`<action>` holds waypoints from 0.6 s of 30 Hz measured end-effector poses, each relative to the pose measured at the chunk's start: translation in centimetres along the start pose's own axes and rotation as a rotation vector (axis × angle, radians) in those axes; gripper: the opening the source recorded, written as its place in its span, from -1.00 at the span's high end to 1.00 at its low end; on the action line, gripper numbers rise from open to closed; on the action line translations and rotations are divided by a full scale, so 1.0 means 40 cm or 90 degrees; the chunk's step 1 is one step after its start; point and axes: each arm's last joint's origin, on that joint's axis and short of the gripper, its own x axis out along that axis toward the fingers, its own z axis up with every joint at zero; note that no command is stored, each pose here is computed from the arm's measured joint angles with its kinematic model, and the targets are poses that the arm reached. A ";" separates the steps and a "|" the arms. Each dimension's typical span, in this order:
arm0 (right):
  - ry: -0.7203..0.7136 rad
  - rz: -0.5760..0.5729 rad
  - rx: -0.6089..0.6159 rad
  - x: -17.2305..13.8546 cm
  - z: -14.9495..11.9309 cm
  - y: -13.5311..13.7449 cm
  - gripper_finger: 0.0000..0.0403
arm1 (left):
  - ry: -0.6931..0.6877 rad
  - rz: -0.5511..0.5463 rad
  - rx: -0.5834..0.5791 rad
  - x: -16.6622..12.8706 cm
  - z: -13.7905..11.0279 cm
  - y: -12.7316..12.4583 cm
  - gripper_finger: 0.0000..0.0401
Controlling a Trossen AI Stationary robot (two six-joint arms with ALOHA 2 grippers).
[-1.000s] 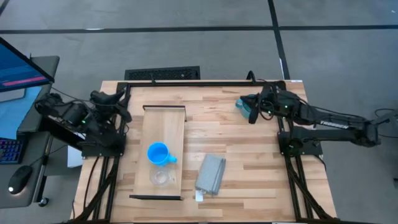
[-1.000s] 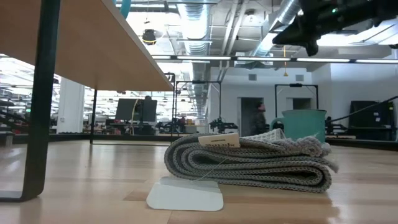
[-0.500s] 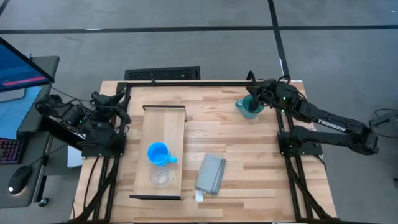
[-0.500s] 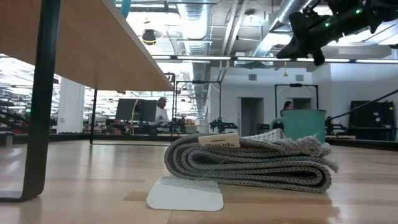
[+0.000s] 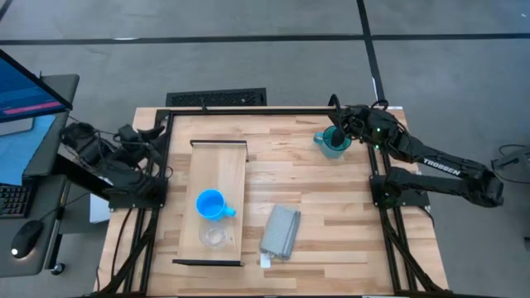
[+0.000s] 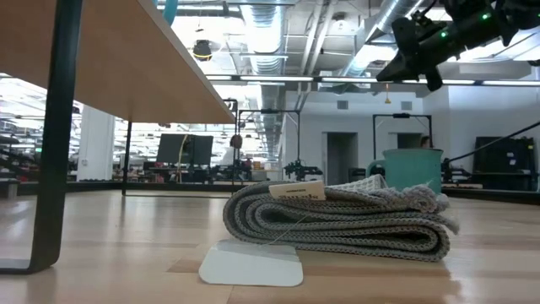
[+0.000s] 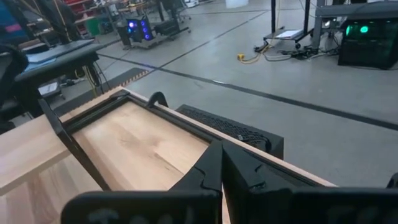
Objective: Stack small to large cups/mugs on shelf
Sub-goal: Put the blue mug on the shelf
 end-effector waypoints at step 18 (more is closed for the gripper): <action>0.005 0.022 0.030 -0.002 -0.003 0.014 0.88 | -0.037 -0.078 0.001 -0.012 0.003 0.013 0.31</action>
